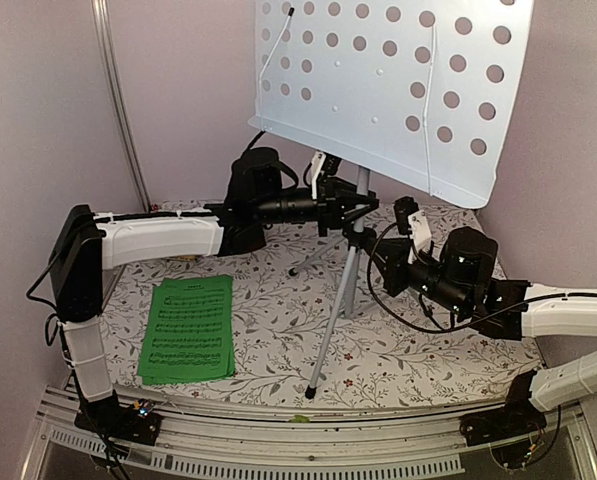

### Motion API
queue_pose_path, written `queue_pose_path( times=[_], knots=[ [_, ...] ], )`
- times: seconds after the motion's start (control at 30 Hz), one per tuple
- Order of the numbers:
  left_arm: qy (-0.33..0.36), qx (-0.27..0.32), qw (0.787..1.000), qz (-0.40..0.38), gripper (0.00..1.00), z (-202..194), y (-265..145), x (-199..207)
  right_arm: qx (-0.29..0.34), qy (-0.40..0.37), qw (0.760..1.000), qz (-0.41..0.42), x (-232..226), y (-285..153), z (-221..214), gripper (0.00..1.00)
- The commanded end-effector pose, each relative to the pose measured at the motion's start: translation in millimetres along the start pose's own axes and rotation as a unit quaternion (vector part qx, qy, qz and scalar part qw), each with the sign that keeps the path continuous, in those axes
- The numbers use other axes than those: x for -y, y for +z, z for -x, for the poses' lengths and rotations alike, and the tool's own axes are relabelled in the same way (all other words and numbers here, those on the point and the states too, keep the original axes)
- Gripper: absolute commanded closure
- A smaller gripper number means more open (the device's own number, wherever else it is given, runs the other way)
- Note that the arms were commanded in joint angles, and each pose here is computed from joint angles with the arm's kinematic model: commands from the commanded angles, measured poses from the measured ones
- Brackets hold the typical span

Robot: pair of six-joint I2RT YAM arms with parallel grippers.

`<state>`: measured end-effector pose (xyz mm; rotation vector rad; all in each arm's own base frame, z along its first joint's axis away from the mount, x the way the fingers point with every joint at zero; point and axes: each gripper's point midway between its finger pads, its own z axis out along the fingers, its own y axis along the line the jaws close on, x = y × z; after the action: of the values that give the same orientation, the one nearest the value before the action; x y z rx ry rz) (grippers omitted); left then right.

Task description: Set up the instrument practice props

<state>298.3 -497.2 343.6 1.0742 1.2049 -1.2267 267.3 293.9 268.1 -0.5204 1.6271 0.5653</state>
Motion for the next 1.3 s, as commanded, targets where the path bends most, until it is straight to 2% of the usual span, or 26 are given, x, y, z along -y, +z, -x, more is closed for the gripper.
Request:
queue_pose_path(
  times=[0.0, 0.17, 0.23, 0.27, 0.3, 0.37, 0.4, 0.47, 0.63, 0.73, 0.8, 0.83, 0.87, 0.93, 0.97, 1.07, 1.1, 1.27],
  knots=[
    [0.021, 0.068, 0.997, 0.013, 1.0, 66.5, -12.3, -1.6, 0.049, 0.321, 0.946, -0.007, 10.4, -15.3, 27.7, 1.0],
    [0.019, 0.068, 0.997, 0.011, 1.0, 64.5, -11.1, -1.8, 0.051, 0.502, 0.864, 0.007, 10.2, -18.3, 30.0, 1.0],
    [0.018, 0.068, 0.997, 0.01, 1.0, 64.1, -10.3, -2.0, 0.052, 0.581, 0.812, 0.008, 12.2, -20.0, 27.4, 1.0],
    [0.018, 0.068, 0.997, 0.01, 1.0, 64.3, -10.2, -2.2, 0.052, 0.605, 0.794, 0.007, 13.1, -20.4, 25.6, 1.0],
    [0.018, 0.069, 0.997, 0.01, 1.0, 64.4, -10.0, -2.4, 0.049, 0.645, 0.763, 0.008, 13.2, -20.5, 23.1, 1.0],
    [0.018, 0.069, 0.997, 0.009, 1.0, 63.8, -9.8, -2.5, 0.042, 0.696, 0.717, 0.012, 12.1, -20.8, 17.7, 1.0],
    [0.018, 0.069, 0.997, 0.009, 1.0, 63.7, -9.6, -2.5, 0.039, 0.728, 0.684, 0.016, 11.2, -20.5, 15.8, 1.0],
    [0.017, 0.069, 0.997, 0.008, 1.0, 63.2, -9.4, -2.9, 0.036, 0.759, 0.649, 0.024, 9.2, -19.4, 15.1, 1.0],
    [0.015, 0.07, 0.997, 0.007, 1.0, 62.1, -9.2, -2.5, 0.024, 0.807, 0.589, 0.032, 3.9, -14.2, 13.8, 1.0],
    [0.013, 0.07, 0.997, 0.007, 1.0, 61.4, -8.8, -2.7, 0.024, 0.821, 0.569, 0.047, 0.0, -10.7, 19.8, 1.0],
    [0.012, 0.071, 0.997, 0.006, 1.0, 61.5, -8.8, -2.6, 0.032, 0.817, 0.574, 0.047, 1.6, -9.5, 24.1, 1.0],
    [0.012, 0.072, 0.997, 0.006, 1.0, 61.7, -9.1, -2.9, 0.039, 0.811, 0.582, 0.046, 3.5, -9.9, 26.9, 1.0],
    [0.012, 0.072, 0.997, 0.005, 1.0, 61.6, -8.8, -1.7, 0.05, 0.798, 0.599, 0.041, 7.1, -10.9, 29.5, 0.98],
    [0.012, 0.072, 0.997, 0.005, 1.0, 61.8, -9.4, -0.6, 0.074, 0.768, 0.634, 0.039, 13.4, -15.2, 40.8, 0.8],
    [0.012, 0.072, 0.997, 0.006, 1.0, 62.1, -10.1, -1.0, 0.088, 0.733, 0.673, 0.034, 16.4, -17.8, 46.6, 0.7],
    [0.015, 0.073, 0.997, 0.005, 1.0, 61.9, -11.0, -0.3, 0.116, 0.668, 0.734, 0.024, 23.9, -25.1, 57.9, 0.49],
    [0.015, 0.073, 0.997, 0.005, 1.0, 61.6, -10.9, -0.3, 0.121, 0.631, 0.766, 0.017, 25.2, -26.3, 59.6, 0.45],
    [0.016, 0.075, 0.997, 0.002, 1.0, 62.9, -10.3, 1.0, 0.131, 0.486, 0.864, 0.0, 26.1, -31.6, 66.4, 0.39]
  ],
)
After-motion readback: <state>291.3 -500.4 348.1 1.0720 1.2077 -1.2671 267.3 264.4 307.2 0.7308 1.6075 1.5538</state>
